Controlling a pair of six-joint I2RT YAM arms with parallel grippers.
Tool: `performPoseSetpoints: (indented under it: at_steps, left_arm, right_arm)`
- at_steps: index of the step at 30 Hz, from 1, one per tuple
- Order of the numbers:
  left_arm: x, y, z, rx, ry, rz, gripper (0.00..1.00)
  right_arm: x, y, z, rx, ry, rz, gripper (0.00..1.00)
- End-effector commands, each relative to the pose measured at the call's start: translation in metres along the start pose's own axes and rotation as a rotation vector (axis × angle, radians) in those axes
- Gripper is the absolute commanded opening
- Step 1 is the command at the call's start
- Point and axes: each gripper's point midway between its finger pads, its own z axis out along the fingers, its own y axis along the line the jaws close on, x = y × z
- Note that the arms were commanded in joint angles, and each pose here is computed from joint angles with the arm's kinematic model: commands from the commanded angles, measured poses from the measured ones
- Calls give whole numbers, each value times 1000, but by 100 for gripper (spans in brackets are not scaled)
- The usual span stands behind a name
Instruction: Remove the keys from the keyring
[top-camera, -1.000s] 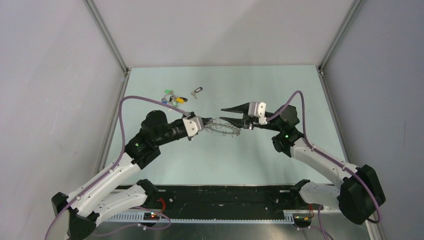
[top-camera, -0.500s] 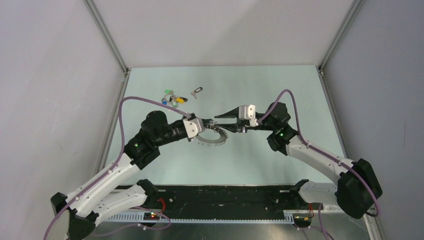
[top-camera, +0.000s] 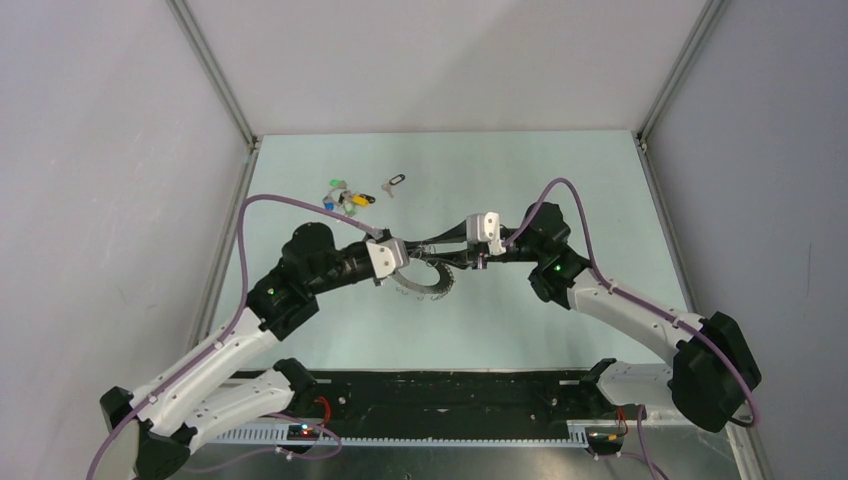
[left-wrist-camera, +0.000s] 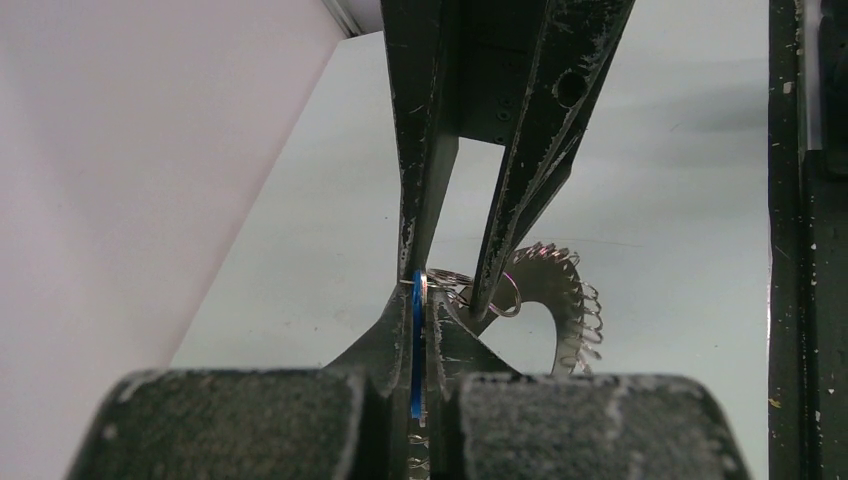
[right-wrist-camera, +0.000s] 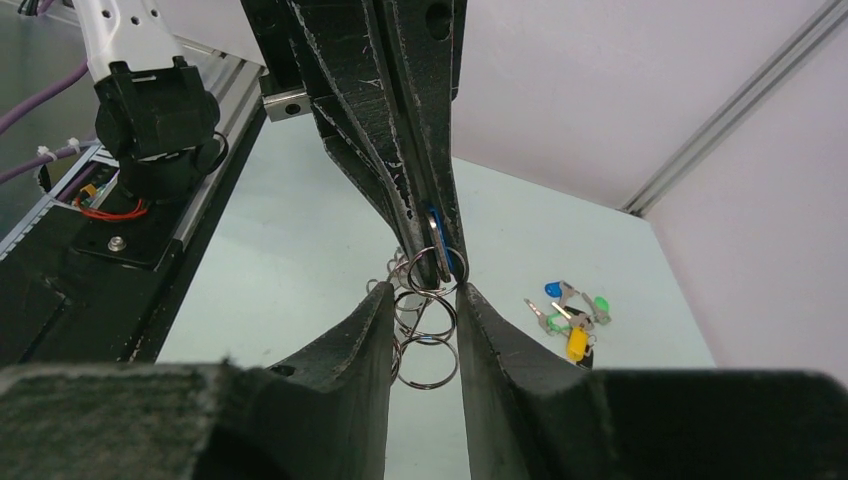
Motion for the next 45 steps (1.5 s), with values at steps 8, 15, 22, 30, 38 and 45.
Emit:
performPoseSetpoints:
  at_steps: [8, 15, 22, 30, 38, 45]
  left_arm:
    - [-54, 20, -13, -66, -139, 94, 0]
    - [-54, 21, -14, -71, -138, 99, 0]
    - [-56, 20, -15, -67, -145, 98, 0]
    - [-56, 21, -16, -72, -144, 94, 0]
    - [-49, 27, -18, -117, -117, 91, 0]
    - [-35, 28, -19, -148, -80, 81, 0]
  right_arm:
    - [-10, 1, 3, -20, 2, 4, 25]
    - [-11, 6, -1, -31, 18, 27, 28]
    - [-12, 9, 0, -42, 12, 31, 18]
    - [-13, 12, 8, -52, -5, 65, 5]
    - [-14, -1, 3, 46, 15, 165, 0]
    - [-53, -28, -26, 157, -138, 300, 0]
